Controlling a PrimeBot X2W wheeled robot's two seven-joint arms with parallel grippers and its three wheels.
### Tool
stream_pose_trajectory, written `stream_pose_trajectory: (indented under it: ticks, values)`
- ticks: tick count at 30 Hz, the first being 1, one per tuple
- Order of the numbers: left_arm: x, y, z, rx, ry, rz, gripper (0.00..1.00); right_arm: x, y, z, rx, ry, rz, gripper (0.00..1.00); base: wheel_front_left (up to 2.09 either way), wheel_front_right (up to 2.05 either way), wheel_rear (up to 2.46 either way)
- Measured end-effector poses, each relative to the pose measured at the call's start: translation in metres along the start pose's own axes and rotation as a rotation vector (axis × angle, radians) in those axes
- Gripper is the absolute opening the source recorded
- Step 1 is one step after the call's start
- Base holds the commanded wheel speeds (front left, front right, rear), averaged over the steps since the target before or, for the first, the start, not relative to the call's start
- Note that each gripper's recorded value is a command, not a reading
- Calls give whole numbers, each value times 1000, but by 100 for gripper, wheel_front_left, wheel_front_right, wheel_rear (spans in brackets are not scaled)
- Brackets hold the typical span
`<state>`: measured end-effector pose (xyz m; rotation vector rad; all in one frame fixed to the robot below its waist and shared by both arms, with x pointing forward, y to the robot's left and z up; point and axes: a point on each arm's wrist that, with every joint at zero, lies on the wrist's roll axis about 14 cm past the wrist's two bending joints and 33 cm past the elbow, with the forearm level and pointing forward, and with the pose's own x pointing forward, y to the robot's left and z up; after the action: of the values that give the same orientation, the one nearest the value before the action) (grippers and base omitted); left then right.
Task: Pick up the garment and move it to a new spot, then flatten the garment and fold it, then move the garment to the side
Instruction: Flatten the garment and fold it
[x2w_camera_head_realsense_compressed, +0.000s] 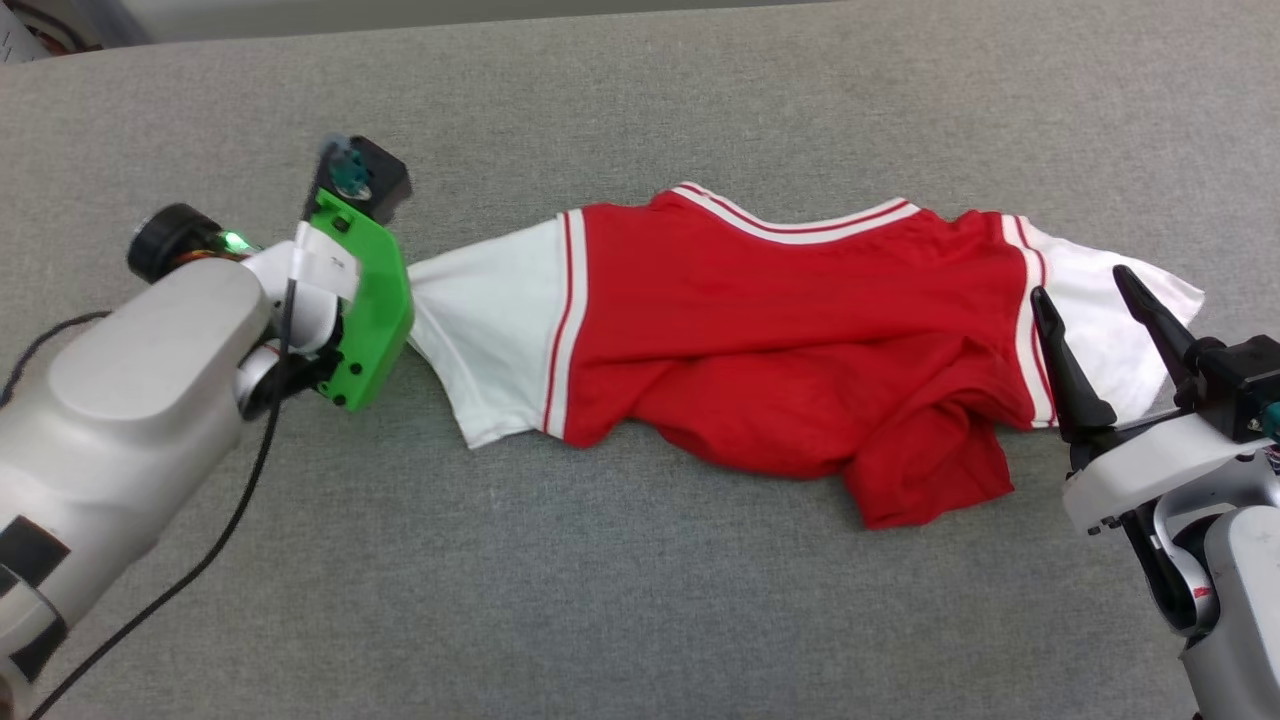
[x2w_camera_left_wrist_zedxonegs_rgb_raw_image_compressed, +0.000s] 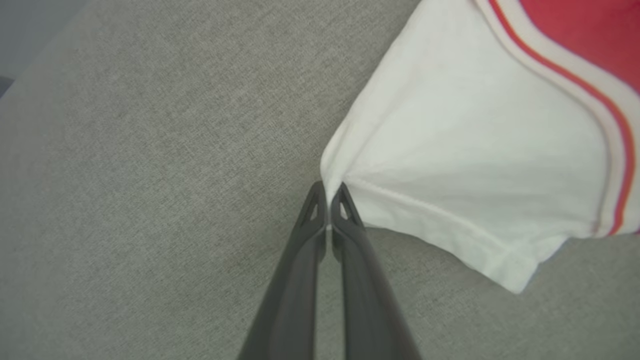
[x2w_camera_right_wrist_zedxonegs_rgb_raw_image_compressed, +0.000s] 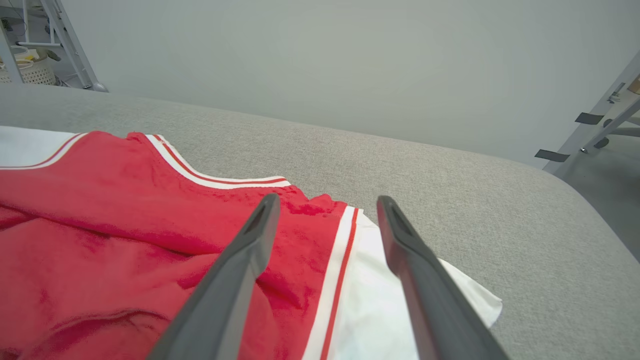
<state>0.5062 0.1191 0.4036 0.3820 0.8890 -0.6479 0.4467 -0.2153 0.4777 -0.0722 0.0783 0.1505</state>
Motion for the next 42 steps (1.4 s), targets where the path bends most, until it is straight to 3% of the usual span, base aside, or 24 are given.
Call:
stream_pose_trajectory:
  ticks: [8, 15, 16, 17, 18, 22, 23, 25, 31, 37, 42]
  values:
    - [6, 53, -8, -30, 10, 137, 0, -7, -14, -8, -2, 11, -41, 100, 0, 0, 0]
    - [27, 57, -31, -64, 33, 160, 0, -11, -23, -14, -6, 25, -69, 100, 0, 0, 0]
    - [27, 57, -29, -66, 20, 163, 22, -11, -24, -13, -7, 24, -71, 100, 0, 0, 0]
    - [27, 58, -28, -71, 1, 167, 64, -10, -25, -12, -8, 21, -72, 100, 0, 0, 0]
    - [27, 58, -26, -71, -18, 171, 100, -10, -26, -11, -11, 19, -75, 100, 0, 0, 0]
    - [19, 60, -8, -81, -174, 199, 100, -7, -35, 4, -31, -19, -86, 100, 0, 0, 0]
    - [2, 68, 13, -83, -329, 241, 100, -6, -48, 22, -63, -60, -104, 100, 0, 0, 0]
    - [-13, 74, 27, -83, -437, 280, 100, -5, -57, 39, -91, -88, -114, 100, 0, 0, 0]
    - [-46, 76, 40, -89, -599, 356, 100, 4, -72, 75, -162, -84, -96, 100, 0, 0, 0]
    - [-83, 68, 62, -63, -747, 438, 100, 25, -76, 86, -201, 74, -27, 100, 0, 0, 0]
    - [-106, 56, 54, -69, -832, 506, 100, 35, -69, 55, -155, 359, 50, 100, 0, 0, 0]
